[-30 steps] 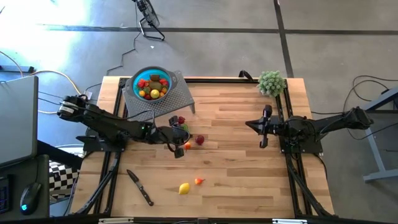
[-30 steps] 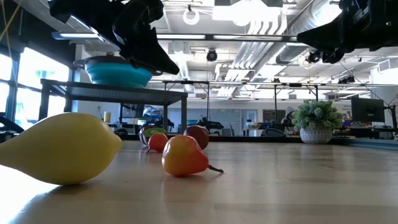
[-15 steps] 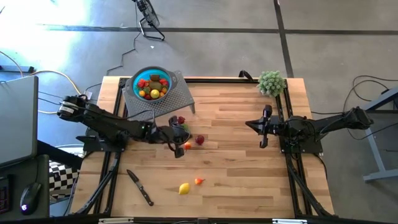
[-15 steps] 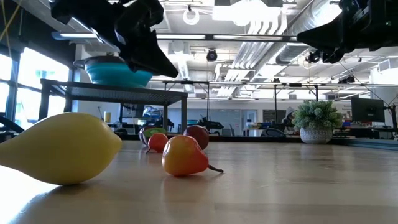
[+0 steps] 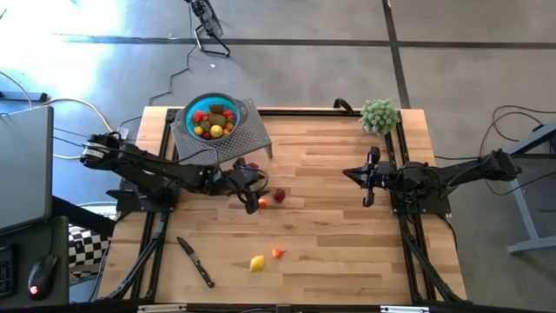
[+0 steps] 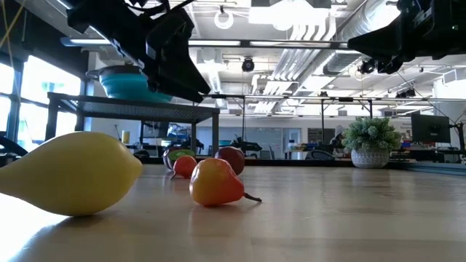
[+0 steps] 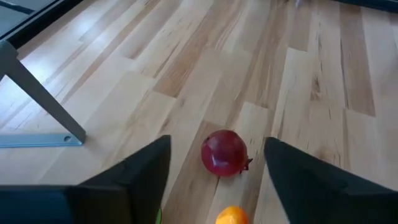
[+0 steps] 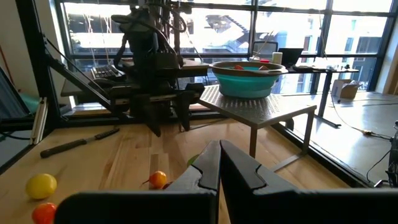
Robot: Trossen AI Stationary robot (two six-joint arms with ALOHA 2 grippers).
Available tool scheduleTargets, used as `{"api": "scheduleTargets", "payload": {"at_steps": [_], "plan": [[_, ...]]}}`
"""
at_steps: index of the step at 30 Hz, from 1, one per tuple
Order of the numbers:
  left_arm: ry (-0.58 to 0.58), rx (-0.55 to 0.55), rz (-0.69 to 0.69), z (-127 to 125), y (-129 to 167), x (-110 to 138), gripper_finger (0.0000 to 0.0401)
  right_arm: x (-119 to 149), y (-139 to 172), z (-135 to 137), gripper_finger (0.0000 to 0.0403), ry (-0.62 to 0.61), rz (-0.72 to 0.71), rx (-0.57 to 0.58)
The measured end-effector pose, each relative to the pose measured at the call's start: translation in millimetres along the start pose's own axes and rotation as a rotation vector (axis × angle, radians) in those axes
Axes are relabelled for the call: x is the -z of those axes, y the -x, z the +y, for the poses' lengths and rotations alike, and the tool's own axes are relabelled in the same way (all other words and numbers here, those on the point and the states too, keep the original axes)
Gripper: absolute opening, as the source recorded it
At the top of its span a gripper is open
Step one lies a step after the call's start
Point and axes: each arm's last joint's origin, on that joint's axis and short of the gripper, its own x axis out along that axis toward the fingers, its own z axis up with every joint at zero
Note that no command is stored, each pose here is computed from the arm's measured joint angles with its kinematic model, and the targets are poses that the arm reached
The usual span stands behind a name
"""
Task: Pick & Place Fruit
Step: Put the red pomegranate into the blue strainer bowl on the shelf
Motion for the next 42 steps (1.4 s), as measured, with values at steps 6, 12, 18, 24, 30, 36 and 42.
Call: {"api": "scheduleTargets", "payload": {"at_steps": [6, 12, 18, 24, 30, 36, 42], "plan": [[-0.001, 0.000, 0.001, 0.0, 0.0, 0.1, 0.0310, 0.0, 0.0, 0.0, 0.0002, 0.000, 0.000, 0.000], [0.028, -0.001, 0.004, 0.1, 0.0, 0.3, 0.0324, 0.0, 0.0, 0.0, 0.0002, 0.000, 0.000, 0.000], [0.029, -0.021, 0.033, -1.3, -11.1, 8.5, 0.0324, 0.0, 0.0, 0.0, 0.0002, 0.001, 0.000, 0.000], [0.052, -0.001, -0.009, -8.9, -37.9, 18.2, 0.0324, 0.0, 0.0, 0.0, 0.0002, 0.001, 0.000, 0.000], [0.044, 0.002, 0.013, -11.3, -52.8, 30.0, 0.0324, 0.0, 0.0, 0.0, 0.0002, 0.002, 0.000, 0.000], [0.042, 0.001, 0.017, -12.7, -60.9, 35.7, 0.0324, 0.0, 0.0, 0.0, 0.0002, 0.020, 0.000, 0.000], [0.042, -0.001, 0.018, -14.1, -74.3, 47.4, 0.0324, -0.2, 0.0, 0.0, 0.0002, 0.019, -0.002, 0.000]]}}
